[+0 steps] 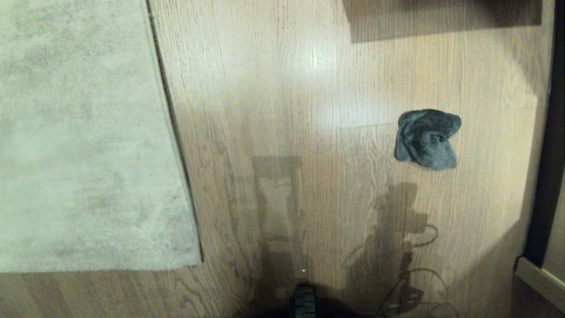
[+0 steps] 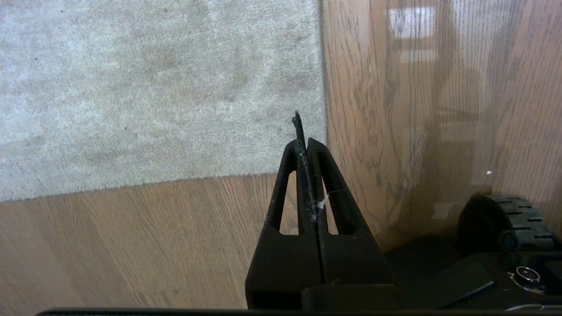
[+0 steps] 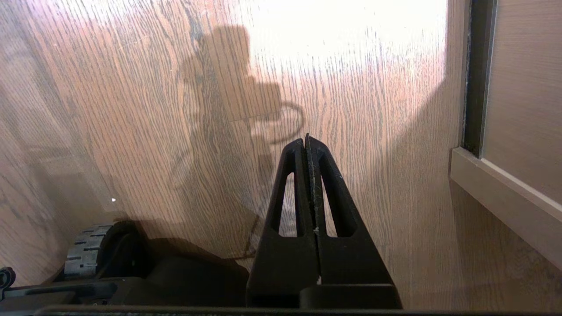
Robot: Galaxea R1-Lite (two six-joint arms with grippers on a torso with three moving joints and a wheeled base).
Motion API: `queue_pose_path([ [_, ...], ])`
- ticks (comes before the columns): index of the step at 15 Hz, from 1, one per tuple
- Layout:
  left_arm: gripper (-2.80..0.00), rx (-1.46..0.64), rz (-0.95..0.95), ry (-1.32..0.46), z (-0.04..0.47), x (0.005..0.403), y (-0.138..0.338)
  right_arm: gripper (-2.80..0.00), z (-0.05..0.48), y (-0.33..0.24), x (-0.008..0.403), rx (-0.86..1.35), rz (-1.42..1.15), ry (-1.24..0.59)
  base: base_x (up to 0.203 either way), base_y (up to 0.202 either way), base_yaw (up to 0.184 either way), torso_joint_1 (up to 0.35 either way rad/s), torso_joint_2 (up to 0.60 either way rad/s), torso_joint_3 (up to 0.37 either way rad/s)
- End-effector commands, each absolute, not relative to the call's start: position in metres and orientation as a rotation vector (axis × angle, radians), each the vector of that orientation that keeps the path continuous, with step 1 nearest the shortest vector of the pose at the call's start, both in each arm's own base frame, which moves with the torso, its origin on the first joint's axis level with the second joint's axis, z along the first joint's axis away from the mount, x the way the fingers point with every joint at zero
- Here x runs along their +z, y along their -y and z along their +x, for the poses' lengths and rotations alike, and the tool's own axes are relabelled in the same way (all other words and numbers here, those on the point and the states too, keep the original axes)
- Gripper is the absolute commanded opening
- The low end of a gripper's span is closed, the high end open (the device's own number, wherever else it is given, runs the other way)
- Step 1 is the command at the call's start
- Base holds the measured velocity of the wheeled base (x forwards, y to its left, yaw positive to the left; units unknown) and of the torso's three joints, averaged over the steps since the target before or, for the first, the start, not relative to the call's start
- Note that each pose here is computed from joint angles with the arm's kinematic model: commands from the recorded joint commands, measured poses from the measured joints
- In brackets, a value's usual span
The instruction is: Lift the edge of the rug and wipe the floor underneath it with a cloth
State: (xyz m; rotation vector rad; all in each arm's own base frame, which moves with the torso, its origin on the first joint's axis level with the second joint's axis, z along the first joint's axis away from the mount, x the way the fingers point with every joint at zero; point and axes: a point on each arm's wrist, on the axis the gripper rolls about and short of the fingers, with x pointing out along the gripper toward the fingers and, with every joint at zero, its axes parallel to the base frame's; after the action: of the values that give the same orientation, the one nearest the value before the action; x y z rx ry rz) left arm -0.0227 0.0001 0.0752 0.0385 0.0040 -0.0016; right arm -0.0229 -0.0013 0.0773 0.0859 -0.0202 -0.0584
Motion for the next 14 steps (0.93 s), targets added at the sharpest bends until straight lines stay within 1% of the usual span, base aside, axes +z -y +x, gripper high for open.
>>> queue_pose_path([
  [1, -2.8, -0.002, 0.038, -0.005, -0.0227, 0.0752, -0.0001, -2.8, -0.0227, 0.0013, 0.0773, -0.059, 0.086, 0.019, 0.0, 0.0, 0.0, 0.0, 0.0, 0.0],
  [5, -2.8, 0.005, -0.003, -0.003, -0.0227, 0.0754, -0.0002, -2.8, -0.0227, 0.0013, 0.0774, -0.059, 0.086, 0.019, 0.0, 0.0, 0.0, 0.0, 0.0, 0.0],
  [14, -2.8, 0.005, -0.003, -0.003, -0.0227, 0.0754, -0.0002, -2.8, -0.0227, 0.0013, 0.0774, -0.059, 0.086, 0.019, 0.0, 0.0, 0.0, 0.0, 0.0, 0.0],
])
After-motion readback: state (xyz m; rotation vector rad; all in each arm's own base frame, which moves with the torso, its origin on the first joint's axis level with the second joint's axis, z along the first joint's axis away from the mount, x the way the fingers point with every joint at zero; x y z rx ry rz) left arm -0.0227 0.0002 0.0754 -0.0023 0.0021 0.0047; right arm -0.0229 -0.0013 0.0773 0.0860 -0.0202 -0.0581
